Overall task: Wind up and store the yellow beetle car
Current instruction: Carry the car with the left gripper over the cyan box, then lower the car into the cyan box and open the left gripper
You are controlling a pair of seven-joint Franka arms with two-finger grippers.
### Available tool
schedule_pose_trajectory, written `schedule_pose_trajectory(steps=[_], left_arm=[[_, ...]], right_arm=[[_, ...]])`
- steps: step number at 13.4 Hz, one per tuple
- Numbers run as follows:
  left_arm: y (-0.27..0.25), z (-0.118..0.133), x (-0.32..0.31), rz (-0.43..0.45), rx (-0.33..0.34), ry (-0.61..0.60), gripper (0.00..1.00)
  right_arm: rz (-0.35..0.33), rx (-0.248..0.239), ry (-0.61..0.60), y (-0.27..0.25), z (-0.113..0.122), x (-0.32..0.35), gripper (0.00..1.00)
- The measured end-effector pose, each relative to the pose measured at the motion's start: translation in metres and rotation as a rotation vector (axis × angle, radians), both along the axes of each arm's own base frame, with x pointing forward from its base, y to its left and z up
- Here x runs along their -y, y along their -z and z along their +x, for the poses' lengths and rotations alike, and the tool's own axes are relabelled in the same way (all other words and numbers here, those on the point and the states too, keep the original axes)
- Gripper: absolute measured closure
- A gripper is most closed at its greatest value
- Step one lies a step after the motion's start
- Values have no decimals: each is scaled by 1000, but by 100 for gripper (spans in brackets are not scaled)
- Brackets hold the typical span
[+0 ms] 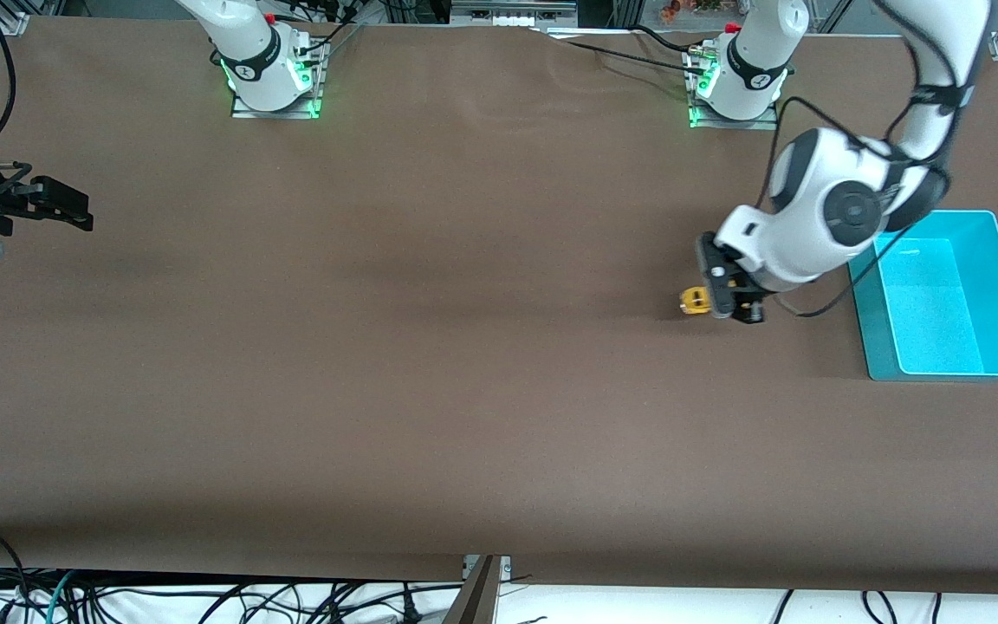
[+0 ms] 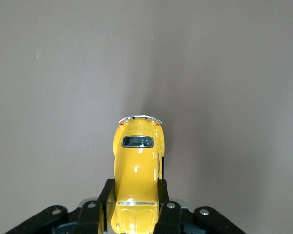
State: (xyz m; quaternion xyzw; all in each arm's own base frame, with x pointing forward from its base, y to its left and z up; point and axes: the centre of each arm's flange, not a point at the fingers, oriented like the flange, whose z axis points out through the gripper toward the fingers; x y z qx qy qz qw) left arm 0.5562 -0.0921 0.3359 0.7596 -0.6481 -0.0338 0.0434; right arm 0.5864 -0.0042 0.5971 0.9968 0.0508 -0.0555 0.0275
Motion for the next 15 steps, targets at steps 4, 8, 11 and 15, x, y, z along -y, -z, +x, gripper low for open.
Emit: schedule_pose_trajectory(steps=[4,8,11,15], left_arm=[[-28,-21,-159,3,10,97,63],[-25,-46,-249,-16,2,213,63],[-11,-61,-285,32,-51,298,63],[40,-88,-355,16,-100,312,63]], right_arm=[[0,0,0,0,0,0,0],[0,0,-1,0,0,0,0],[0,0,-2,0,0,-1,0],[1,0,-3,0,0,-2,0]])
